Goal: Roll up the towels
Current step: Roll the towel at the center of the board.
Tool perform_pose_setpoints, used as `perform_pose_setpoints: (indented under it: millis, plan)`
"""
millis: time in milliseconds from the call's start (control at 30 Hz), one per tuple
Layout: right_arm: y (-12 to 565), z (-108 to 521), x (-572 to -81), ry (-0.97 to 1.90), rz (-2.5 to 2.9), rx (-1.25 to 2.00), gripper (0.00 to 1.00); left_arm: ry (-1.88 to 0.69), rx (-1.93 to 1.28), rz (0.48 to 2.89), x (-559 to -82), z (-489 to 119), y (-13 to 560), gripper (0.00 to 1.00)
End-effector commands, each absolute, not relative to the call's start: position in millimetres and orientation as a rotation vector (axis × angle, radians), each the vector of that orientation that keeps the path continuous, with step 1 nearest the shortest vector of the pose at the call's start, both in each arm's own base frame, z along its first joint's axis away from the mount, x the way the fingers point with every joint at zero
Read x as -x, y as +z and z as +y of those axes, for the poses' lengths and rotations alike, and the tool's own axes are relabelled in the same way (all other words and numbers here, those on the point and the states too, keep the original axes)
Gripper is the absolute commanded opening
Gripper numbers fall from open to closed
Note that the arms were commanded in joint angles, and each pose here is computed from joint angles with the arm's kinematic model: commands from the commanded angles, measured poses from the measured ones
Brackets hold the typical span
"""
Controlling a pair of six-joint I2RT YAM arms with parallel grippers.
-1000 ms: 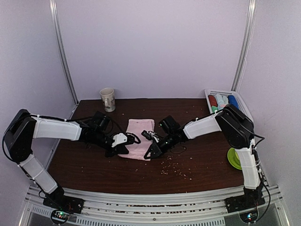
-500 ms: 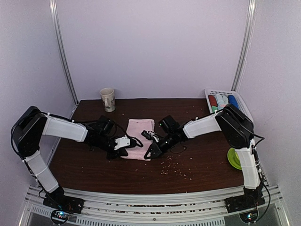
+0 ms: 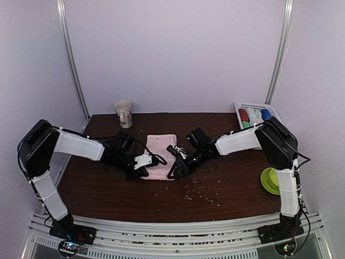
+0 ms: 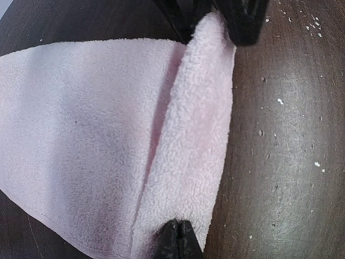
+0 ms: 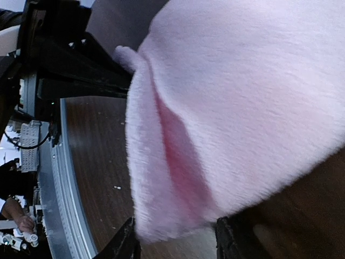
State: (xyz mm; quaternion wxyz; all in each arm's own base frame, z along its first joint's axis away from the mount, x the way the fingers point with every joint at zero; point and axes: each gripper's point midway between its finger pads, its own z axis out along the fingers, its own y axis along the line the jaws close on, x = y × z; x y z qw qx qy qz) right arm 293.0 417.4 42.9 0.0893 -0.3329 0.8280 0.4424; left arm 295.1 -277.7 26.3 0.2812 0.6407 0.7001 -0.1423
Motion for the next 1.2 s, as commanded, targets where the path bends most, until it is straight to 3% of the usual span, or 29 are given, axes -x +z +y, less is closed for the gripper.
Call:
perform_pose_setpoints:
  millis: [0, 133, 300, 400, 467, 567, 600, 767, 1167]
  plan:
    - [48, 380, -311, 1.155, 2.529, 0.886, 0.49, -0.379, -1.72, 1.974, -295, -268, 10, 0.0]
    - [65, 372, -310, 1.091, 2.435, 0.96, 0.51, -0.427, -1.706, 2.009, -299, -267, 10, 0.0]
    - [66, 360, -307, 0.653, 2.266, 1.184, 0.53, -0.547, -1.695, 2.065, -302, -268, 12, 0.0]
    - [78, 374, -290, 0.638, 2.094, 1.272, 0.52, -0.597, -1.695, 2.088, -303, -268, 12, 0.0]
    - [85, 384, -280, 0.685, 2.001, 1.29, 0.4, -0.613, -1.696, 2.093, -302, -268, 11, 0.0]
    - [84, 399, -272, 0.652, 1.925, 1.321, 0.06, -0.629, -1.707, 2.103, -300, -267, 8, 0.0]
    - [81, 403, -271, 0.617, 1.91, 1.34, 0.02, -0.64, -1.712, 2.104, -298, -268, 7, 0.0]
    - [74, 424, -267, 0.383, 1.778, 1.44, 0.0, -0.681, -1.707, 2.132, -298, -268, 5, 0.0]
    - [80, 450, -298, 0.205, 1.746, 1.327, 0.0, -0.687, -1.706, 2.162, -299, -263, -4, 0.0]
